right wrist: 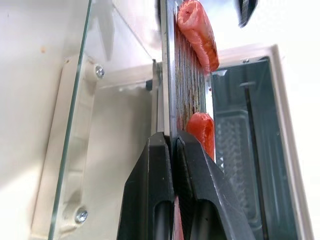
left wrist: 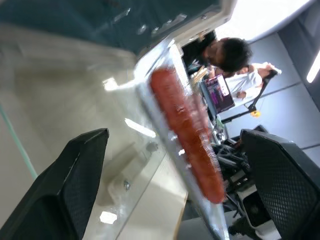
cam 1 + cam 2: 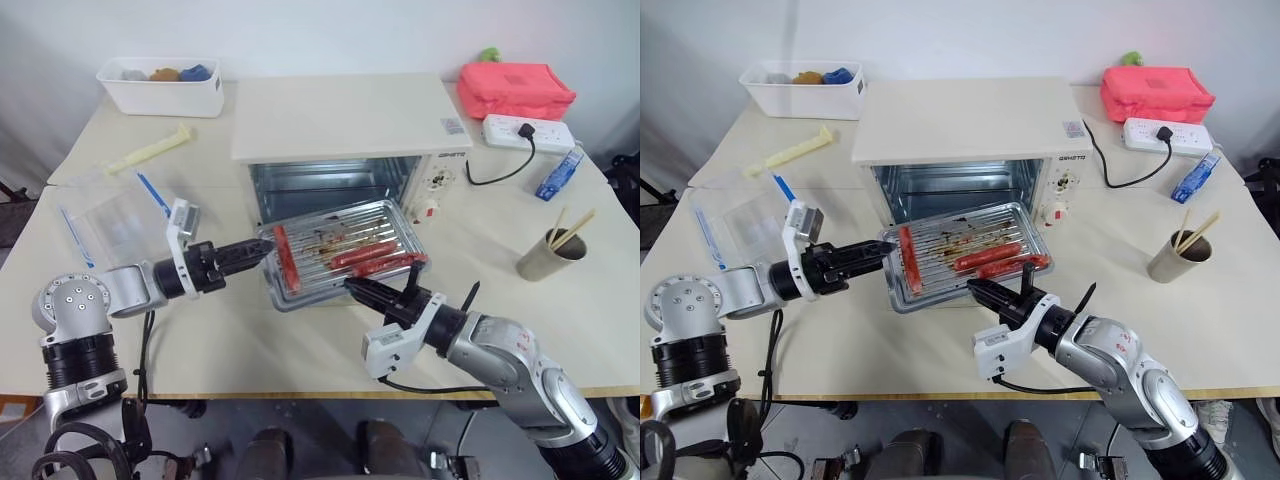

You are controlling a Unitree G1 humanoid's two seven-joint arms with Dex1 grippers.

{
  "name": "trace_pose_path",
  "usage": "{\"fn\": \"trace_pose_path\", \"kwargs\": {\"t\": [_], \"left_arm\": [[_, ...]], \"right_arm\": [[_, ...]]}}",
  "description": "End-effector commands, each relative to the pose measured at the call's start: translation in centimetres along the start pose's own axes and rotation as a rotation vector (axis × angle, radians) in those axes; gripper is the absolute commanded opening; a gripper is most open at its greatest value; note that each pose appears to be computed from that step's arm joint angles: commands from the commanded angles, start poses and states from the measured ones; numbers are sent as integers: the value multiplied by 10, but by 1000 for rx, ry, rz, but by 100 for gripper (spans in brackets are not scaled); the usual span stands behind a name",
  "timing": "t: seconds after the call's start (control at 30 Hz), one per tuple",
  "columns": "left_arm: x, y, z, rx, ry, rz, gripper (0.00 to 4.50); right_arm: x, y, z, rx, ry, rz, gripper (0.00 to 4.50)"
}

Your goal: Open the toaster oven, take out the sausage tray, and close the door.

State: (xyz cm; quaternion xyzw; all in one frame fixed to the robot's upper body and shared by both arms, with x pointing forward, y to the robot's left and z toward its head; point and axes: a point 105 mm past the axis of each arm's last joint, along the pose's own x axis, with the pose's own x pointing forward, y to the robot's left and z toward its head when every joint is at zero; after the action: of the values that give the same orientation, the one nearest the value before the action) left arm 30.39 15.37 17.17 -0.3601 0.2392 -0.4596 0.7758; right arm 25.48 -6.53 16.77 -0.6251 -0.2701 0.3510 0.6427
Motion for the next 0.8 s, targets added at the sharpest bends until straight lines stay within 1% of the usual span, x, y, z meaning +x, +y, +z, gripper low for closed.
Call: {"fn": "trace_pose_path", "kwargs": {"t": [0.03, 0.13, 0.27, 0.4, 0.63, 0.8], "left_arm": [[-4, -6, -3, -15, 1, -6, 450], [-4, -6, -9, -17, 22, 3, 396], [-7, -3, -8, -17, 8, 21, 289], [-6, -3, -9, -22, 6, 16, 289], [19, -3, -16, -71, 52, -22, 289], [26, -2, -16, -103, 53, -38, 289]], "right_arm": [[-3, -15, 1, -26, -16, -46, 3], [-2, -14, 0, -24, -18, -41, 0], [-1, -13, 0, -21, -21, -36, 0], [0, -13, 0, -18, -27, -36, 0], [2, -16, 4, -22, -68, -37, 0], [3, -18, 1, -26, -66, -38, 0]]}}
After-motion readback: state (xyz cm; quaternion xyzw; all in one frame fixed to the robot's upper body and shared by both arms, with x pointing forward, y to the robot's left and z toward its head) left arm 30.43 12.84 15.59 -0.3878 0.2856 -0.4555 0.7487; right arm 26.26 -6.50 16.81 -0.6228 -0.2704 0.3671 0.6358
